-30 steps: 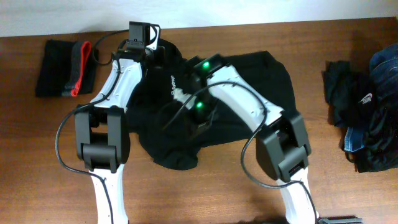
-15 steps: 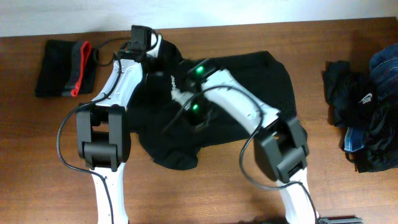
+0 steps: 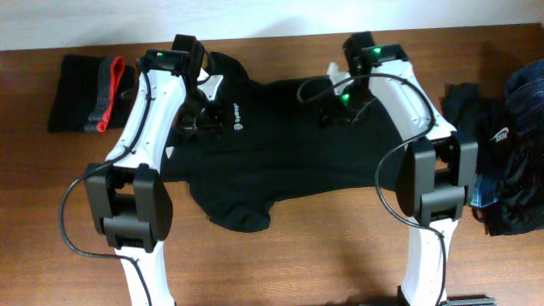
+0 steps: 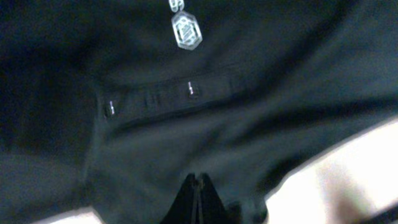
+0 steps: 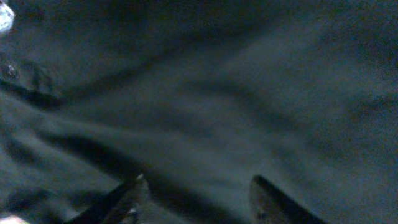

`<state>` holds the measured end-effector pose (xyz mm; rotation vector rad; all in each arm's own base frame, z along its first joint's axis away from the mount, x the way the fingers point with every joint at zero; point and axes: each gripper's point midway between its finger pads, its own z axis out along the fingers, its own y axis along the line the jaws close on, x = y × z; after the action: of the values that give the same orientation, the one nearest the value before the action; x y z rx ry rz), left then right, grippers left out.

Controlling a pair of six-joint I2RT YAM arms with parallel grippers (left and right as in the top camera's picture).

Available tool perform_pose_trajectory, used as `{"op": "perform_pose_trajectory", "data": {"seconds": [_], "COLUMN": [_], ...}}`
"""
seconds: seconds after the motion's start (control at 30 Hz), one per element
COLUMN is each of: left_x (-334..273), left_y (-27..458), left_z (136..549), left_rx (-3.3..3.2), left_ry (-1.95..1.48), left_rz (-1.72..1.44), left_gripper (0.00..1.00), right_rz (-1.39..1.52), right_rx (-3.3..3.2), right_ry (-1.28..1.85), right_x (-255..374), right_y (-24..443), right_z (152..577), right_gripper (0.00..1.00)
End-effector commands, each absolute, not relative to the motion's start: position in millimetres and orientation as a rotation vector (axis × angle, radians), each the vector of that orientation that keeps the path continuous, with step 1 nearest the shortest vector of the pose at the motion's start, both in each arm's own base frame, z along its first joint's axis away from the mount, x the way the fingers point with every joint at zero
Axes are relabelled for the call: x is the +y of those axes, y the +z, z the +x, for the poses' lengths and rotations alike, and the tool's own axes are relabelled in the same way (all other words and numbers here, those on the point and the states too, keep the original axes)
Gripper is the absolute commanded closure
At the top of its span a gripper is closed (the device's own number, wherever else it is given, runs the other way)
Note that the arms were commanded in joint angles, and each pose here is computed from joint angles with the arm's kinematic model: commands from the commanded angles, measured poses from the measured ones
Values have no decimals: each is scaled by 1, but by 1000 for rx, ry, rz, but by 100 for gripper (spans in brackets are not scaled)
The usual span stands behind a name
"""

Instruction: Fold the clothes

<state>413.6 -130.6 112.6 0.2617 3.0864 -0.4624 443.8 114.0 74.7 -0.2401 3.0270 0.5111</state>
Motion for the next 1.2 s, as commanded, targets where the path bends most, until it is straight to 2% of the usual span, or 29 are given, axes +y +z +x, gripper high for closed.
{"op": "perform_pose_trajectory", "data": {"seconds": [0.0, 0.1, 0.23, 0.53, 0.93, 1.17], "left_x": [-137, -145, -148, -136, -160, -143], "left_y": [113, 97, 82, 63, 105, 90], "left_z": [400, 381, 355, 334, 306, 289], "left_rx": [3120, 3186, 3283, 3377, 3262, 3164], "left_ry": [-408, -398, -384, -230, 10, 363], "left_rz": [297, 338, 372, 333, 415, 231], "left_gripper": [99, 99, 99, 100, 99, 99], "right_rz": [-238, -237, -227, -226, -231, -231], "right_rx": [2994, 2974, 2987, 2977, 2928, 2933], "right_ry": [488, 449, 372, 352, 356, 355], "right_x": [109, 105, 96, 94, 97, 97], "right_y": [77, 69, 57, 27, 18, 12], "right_z": [449, 456, 459, 468, 483, 484], "right_gripper": [33, 27, 23, 21, 18, 18]}}
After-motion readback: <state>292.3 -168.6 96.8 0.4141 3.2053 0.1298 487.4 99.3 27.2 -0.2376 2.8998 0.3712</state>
